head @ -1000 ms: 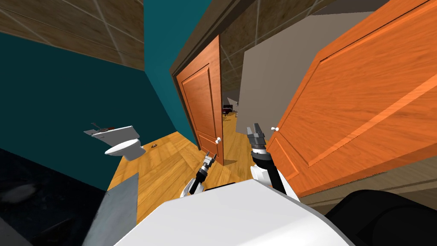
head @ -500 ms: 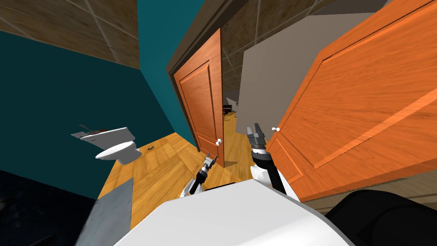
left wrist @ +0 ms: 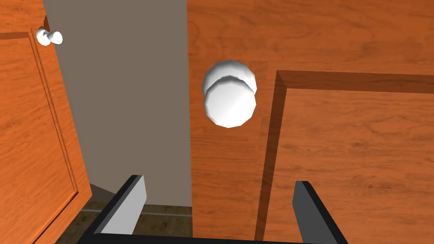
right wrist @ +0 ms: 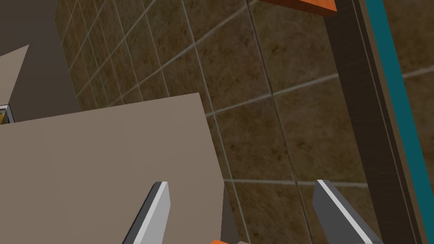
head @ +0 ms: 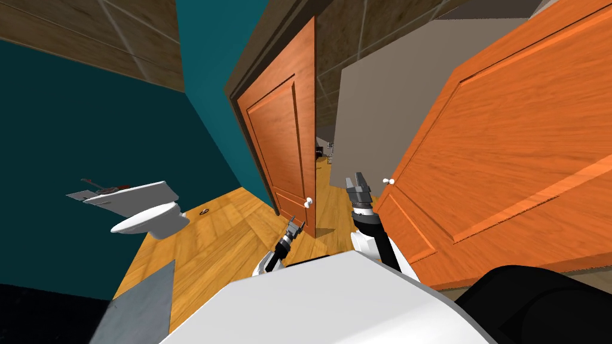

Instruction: Push the door open

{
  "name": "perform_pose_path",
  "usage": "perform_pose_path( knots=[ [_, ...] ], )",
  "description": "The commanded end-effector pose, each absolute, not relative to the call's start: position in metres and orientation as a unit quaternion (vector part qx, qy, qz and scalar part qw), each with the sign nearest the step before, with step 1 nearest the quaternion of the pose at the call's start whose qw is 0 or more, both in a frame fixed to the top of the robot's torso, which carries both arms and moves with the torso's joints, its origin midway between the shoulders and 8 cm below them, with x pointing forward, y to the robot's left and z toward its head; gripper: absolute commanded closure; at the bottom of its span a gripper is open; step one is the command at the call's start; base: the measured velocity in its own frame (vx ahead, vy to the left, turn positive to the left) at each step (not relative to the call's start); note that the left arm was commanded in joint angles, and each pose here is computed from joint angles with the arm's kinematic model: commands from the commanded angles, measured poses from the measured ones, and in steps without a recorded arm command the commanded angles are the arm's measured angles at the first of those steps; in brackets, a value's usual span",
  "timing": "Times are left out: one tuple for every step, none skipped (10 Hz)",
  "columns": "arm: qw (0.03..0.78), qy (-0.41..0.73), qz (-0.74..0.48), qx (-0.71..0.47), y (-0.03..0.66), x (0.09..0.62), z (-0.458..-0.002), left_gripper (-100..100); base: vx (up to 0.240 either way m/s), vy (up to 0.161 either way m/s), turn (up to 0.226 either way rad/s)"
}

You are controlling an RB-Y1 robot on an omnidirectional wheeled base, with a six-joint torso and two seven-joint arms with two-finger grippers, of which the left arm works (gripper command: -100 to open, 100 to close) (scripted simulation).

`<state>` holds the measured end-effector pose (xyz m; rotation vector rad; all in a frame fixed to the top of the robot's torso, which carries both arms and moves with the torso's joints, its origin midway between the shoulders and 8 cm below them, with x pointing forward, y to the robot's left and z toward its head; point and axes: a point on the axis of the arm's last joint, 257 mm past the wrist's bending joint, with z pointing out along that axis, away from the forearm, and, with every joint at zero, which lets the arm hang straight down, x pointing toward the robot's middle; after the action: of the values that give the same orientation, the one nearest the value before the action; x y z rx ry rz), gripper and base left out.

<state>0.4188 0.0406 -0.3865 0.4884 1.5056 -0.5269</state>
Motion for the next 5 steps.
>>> perform_pose_path(
  knots=[
    [0.672,0.668,-0.234,0.217,0.0406,0.4188,-0.3865,-100,0.044,0.028,-0.007],
    [0.672,0.669,-0.232,0.217,0.0405,0.4185,-0.3878,-100,0.099,-0.06,-0.035],
    [0.672,0.669,-0.232,0.216,0.0405,0.4184,-0.3881,-100,0.153,-0.088,-0.018],
    [0.672,0.67,-0.231,0.215,0.0404,0.4182,-0.3887,-100,0.159,-0.116,-0.028],
    [0.672,0.67,-0.23,0.214,0.0403,0.4182,-0.3891,-100,0.15,-0.126,-0.017]
  ],
)
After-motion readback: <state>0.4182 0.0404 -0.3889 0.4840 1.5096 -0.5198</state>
